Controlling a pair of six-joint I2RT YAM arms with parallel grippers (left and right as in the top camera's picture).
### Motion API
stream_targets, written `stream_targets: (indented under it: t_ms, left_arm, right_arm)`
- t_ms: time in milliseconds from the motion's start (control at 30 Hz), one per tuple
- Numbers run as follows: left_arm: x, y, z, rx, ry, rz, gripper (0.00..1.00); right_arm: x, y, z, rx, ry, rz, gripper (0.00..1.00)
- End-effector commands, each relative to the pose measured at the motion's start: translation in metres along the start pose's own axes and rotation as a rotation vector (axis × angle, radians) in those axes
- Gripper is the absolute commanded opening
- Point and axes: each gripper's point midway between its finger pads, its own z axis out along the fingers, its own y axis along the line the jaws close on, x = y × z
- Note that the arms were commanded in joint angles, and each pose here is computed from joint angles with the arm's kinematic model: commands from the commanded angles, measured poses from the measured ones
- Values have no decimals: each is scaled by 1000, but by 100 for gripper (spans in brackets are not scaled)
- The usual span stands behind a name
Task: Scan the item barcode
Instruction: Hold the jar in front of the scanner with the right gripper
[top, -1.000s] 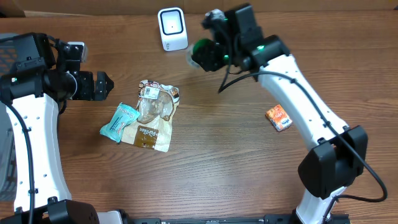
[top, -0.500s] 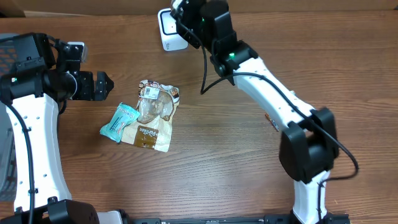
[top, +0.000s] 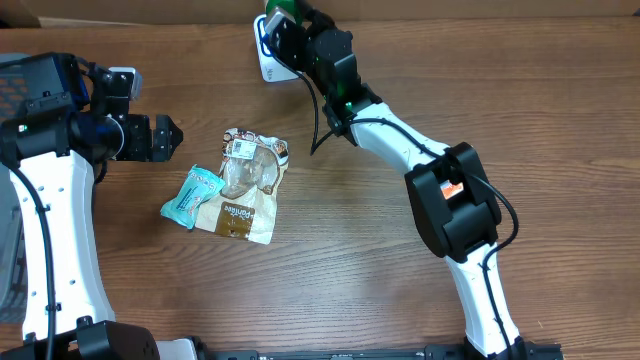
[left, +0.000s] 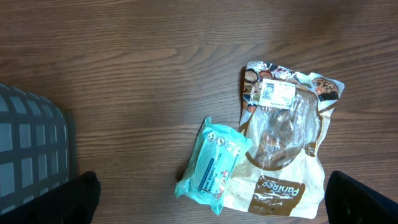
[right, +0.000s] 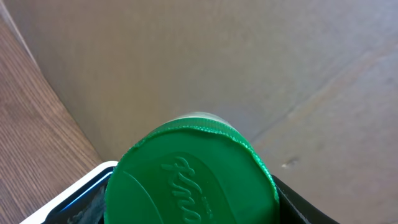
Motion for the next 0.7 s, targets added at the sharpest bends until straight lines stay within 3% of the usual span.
stream_targets:
  t_ms: [0, 200, 333, 667]
  left_arm:
    - [-8, -2, -7, 4, -29, 20, 100]
    - [-8, -2, -7, 4, -29, 20, 100]
    - [-8, -2, -7, 4, -29, 20, 100]
    - [-8, -2, -7, 4, -29, 20, 100]
  right_arm:
    - [-5, -6, 4, 29, -26, -5, 49]
    - [14, 11, 8, -2, -6, -8, 49]
    - [30, 24, 11, -21, 16, -141, 48]
    - [27, 20, 12, 2, 4, -263, 48]
